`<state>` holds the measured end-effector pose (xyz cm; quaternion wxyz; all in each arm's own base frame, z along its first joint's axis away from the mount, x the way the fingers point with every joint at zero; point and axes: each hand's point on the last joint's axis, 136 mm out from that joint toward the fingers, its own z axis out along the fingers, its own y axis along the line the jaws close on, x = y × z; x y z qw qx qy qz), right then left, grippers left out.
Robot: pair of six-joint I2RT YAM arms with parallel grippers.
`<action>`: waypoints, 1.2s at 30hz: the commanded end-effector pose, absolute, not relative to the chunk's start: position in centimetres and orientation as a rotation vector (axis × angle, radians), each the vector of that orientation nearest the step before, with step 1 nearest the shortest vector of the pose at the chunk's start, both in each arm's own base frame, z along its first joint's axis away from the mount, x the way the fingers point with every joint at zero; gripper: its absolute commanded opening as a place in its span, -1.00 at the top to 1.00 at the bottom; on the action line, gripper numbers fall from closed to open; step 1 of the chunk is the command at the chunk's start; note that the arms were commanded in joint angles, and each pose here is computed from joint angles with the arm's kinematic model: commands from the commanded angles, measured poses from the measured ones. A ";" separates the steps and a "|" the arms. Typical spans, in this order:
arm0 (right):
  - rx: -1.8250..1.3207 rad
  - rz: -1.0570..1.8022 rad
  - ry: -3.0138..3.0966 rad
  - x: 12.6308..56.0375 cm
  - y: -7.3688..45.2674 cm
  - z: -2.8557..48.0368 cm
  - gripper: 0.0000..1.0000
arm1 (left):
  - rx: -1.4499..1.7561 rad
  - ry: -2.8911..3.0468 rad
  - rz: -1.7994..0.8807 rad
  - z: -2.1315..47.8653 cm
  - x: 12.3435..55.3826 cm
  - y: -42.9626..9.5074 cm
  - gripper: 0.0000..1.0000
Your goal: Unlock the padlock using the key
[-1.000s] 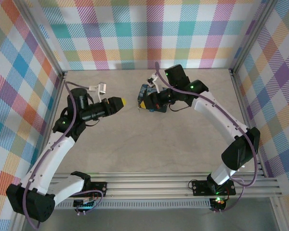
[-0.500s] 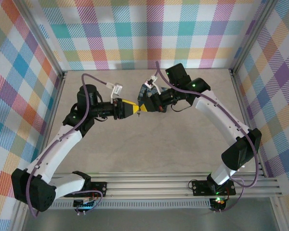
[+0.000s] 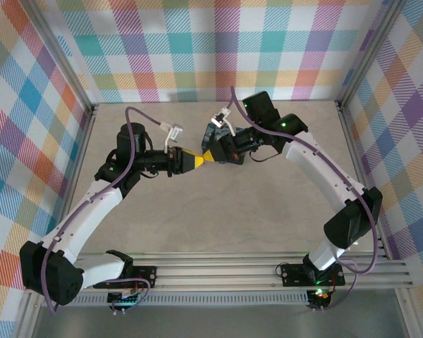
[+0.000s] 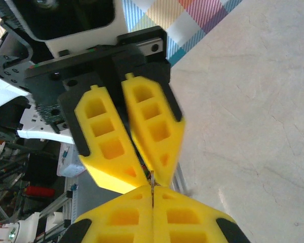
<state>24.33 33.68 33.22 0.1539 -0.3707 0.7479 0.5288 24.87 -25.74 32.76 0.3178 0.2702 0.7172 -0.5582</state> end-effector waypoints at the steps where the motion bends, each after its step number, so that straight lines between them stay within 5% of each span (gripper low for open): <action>1: -1.080 1.574 2.110 24.2 34.3 33.5 1.00 | 0.761 1.853 -1.483 33.6 24.5 -26.2 0.96; 6: -0.933 1.545 2.137 26.0 34.3 33.7 0.41 | 0.651 1.900 -1.417 33.3 25.8 -25.7 1.00; 11: -0.668 1.583 2.153 28.4 32.9 34.2 0.15 | 0.453 1.852 -1.422 33.7 27.0 -24.9 1.00; 32: -0.584 1.681 2.124 28.4 34.3 34.7 0.33 | 0.269 1.741 -1.593 35.8 27.0 -25.3 1.00; 36: -0.592 1.694 2.112 28.4 34.5 35.0 0.52 | 0.272 1.738 -1.594 35.9 26.8 -25.3 1.00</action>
